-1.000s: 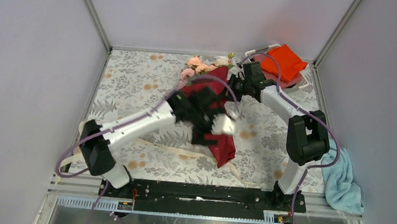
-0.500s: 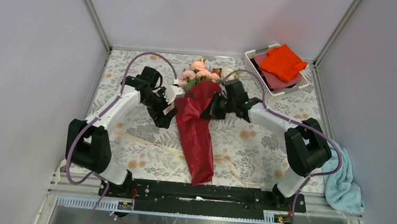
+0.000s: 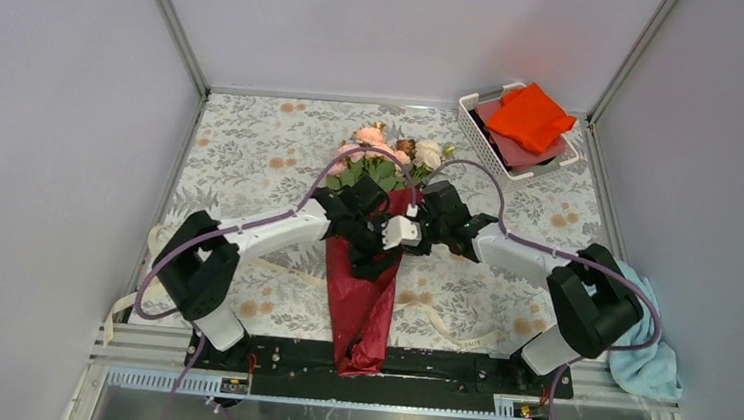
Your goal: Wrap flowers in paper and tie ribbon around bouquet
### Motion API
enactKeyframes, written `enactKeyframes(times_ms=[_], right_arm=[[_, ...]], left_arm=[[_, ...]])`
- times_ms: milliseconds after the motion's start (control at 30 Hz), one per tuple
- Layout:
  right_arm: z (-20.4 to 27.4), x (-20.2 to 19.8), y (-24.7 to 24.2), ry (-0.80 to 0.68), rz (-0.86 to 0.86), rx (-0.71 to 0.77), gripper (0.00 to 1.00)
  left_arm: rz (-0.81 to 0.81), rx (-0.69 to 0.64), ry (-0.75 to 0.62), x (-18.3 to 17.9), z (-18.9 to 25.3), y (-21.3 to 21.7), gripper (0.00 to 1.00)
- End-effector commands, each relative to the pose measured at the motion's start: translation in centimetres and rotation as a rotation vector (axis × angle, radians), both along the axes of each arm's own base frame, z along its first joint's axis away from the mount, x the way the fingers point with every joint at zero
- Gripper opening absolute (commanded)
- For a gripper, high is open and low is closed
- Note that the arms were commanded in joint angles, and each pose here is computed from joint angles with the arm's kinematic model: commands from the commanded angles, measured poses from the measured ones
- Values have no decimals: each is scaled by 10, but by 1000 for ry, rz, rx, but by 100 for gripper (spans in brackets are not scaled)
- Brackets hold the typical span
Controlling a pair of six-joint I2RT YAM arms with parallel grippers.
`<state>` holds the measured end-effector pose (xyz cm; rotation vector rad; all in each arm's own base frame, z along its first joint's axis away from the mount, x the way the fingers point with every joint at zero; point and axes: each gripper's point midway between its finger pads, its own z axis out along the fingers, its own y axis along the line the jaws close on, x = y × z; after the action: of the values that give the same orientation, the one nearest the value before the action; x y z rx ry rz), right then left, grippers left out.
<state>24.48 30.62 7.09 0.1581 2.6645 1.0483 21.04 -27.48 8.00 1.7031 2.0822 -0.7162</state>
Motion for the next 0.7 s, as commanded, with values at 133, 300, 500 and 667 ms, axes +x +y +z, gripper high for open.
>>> enactKeyframes(times_ms=[133, 300, 500, 667], right_arm=[[17, 0, -71, -126, -26, -320, 50], [18, -48, -157, -53, -103, -617, 67], [0, -114, -172, 130, -113, -540, 68], [11, -110, -180, 67, -122, -553, 68]], left_arm=[[-54, 32, -49, 0, -47, -35, 80], [-43, 29, -25, -2, -56, -39, 82], [-45, 41, -1, -4, -64, -40, 82], [-54, 48, 10, -7, -68, -43, 83]])
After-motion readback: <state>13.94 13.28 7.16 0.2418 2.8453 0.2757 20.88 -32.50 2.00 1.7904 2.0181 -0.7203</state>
